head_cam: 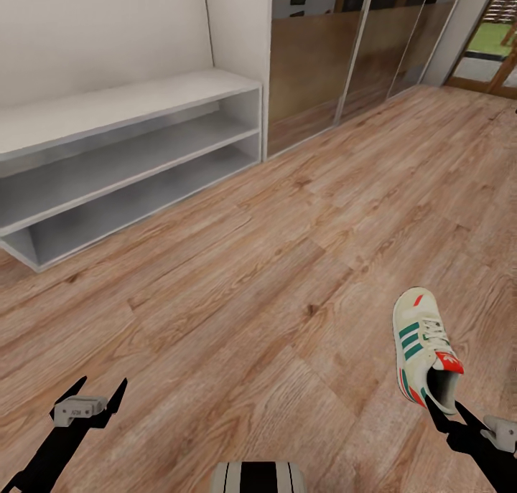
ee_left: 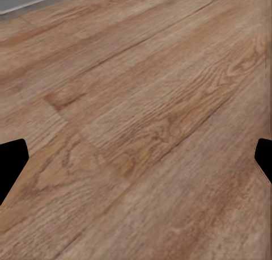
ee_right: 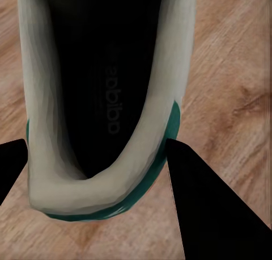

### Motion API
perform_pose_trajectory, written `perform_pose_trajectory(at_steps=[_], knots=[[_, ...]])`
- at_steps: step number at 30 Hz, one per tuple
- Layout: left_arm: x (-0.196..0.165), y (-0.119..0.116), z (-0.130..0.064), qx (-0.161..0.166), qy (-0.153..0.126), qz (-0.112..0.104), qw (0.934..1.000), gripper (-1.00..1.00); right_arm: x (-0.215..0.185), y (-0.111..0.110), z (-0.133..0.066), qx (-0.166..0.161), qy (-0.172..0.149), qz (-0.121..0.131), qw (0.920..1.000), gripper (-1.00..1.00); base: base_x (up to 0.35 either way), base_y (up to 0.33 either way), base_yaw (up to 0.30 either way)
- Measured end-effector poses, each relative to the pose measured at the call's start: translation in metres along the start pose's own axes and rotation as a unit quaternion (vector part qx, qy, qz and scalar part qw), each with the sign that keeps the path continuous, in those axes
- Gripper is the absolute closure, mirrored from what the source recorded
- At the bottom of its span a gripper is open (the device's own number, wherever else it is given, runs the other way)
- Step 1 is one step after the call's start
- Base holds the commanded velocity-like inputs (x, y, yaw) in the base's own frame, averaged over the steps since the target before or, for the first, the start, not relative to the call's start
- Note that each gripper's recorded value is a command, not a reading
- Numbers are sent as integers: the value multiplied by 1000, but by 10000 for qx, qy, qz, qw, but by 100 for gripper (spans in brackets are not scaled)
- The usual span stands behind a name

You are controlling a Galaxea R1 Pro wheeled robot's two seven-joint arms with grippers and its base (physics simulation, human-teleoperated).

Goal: Pick up the two gym shoes and the two sandals from the corridor floor and place them onto the hallstand (shoe rack) in the corridor, making sure they are on the rack and not on the floor. Arrange them so the two gym shoes are next to each other and the two sandals are next to each other.

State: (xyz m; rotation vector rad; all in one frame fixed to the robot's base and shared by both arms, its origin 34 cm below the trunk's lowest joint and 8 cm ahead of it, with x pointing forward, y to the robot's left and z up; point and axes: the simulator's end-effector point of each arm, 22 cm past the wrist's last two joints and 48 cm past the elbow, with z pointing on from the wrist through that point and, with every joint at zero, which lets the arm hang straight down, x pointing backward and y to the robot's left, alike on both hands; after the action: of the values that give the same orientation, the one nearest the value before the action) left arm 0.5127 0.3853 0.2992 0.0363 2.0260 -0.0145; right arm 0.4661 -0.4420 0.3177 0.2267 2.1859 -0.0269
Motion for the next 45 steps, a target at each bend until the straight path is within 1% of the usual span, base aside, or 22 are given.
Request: perform_pose_trajectory(at_steps=[22,34,45], knots=[[-14,0,-1,0,-155,7,9999,-100,-12,2,-3,-21,-150,22,9999,100,1,0,-141],[-23,0,-1,2,-245,12,9997,-100,-18,3,-5,-38,-235,30,9997,100,134,0,-133],[-30,1,-2,-4,-325,16,9995,-100,-26,5,-7,-49,-361,24,9993,100,39,0,-129]])
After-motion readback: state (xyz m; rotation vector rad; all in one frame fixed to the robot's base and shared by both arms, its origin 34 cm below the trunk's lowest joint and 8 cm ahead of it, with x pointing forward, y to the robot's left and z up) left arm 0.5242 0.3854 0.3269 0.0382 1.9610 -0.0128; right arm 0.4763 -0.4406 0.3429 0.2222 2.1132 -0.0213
